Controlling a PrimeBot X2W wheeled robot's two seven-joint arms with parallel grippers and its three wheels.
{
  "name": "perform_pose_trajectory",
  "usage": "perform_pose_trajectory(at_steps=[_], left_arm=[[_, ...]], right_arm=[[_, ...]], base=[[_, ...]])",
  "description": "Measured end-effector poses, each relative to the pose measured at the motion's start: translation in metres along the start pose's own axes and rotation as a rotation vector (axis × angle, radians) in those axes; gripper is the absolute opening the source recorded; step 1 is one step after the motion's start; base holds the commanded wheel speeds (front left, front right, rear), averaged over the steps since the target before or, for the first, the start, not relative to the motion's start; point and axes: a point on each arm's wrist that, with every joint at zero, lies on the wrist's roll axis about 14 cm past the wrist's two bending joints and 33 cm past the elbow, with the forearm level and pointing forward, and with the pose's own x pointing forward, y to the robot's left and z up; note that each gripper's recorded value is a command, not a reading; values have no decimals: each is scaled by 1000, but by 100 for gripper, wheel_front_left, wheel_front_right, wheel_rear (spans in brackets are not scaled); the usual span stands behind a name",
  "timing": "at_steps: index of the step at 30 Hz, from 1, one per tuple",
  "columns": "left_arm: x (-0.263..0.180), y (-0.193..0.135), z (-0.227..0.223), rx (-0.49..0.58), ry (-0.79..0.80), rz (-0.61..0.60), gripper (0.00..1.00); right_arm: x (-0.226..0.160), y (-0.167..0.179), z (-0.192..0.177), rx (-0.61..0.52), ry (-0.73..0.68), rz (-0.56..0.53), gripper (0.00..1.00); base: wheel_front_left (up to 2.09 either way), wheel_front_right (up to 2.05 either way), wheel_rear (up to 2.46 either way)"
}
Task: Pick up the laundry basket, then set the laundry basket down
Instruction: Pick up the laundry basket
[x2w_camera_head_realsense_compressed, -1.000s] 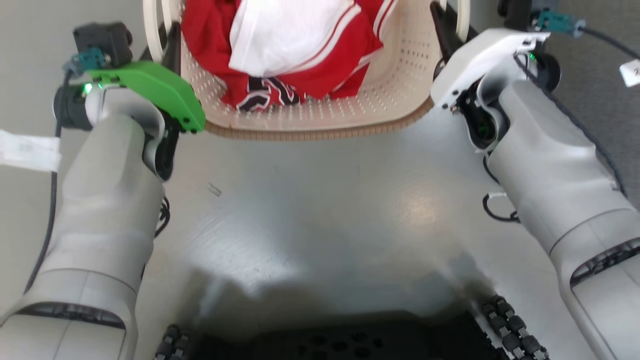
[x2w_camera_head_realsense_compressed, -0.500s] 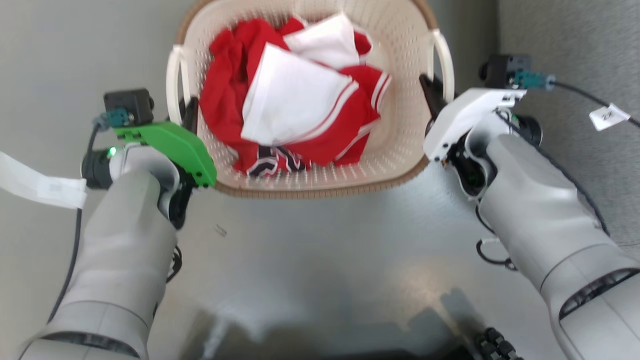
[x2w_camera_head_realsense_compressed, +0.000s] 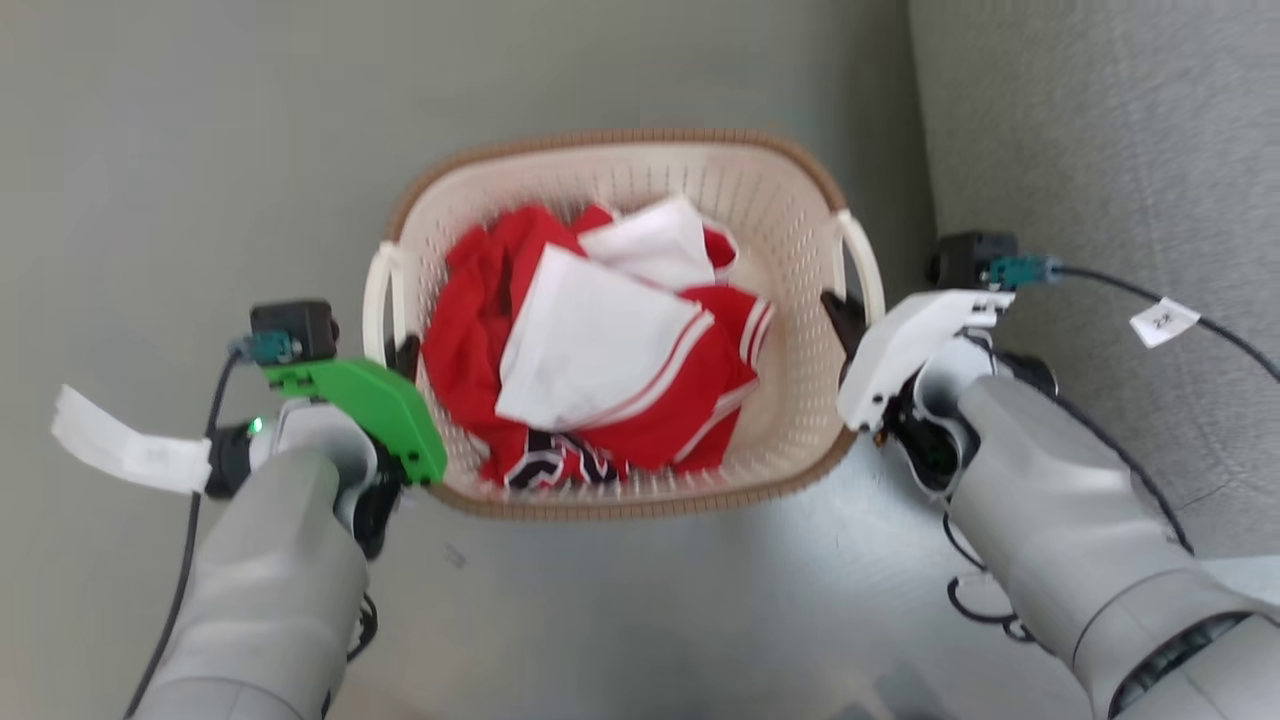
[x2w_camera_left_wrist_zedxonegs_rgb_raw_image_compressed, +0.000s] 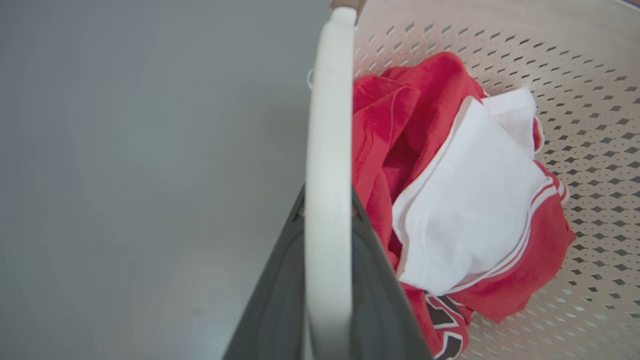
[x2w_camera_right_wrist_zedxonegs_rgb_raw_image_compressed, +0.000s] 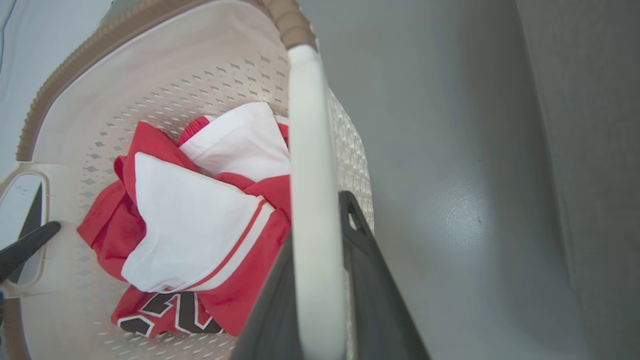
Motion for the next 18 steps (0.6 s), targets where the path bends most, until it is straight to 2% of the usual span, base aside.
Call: perform_pose_trajectory(at_steps=[18], left_arm=[[-61, -24, -3, 31, -5, -17, 0]], right_arm=[[-63, 24, -11, -13, -5, 24, 0]], base=[[0, 0, 0]])
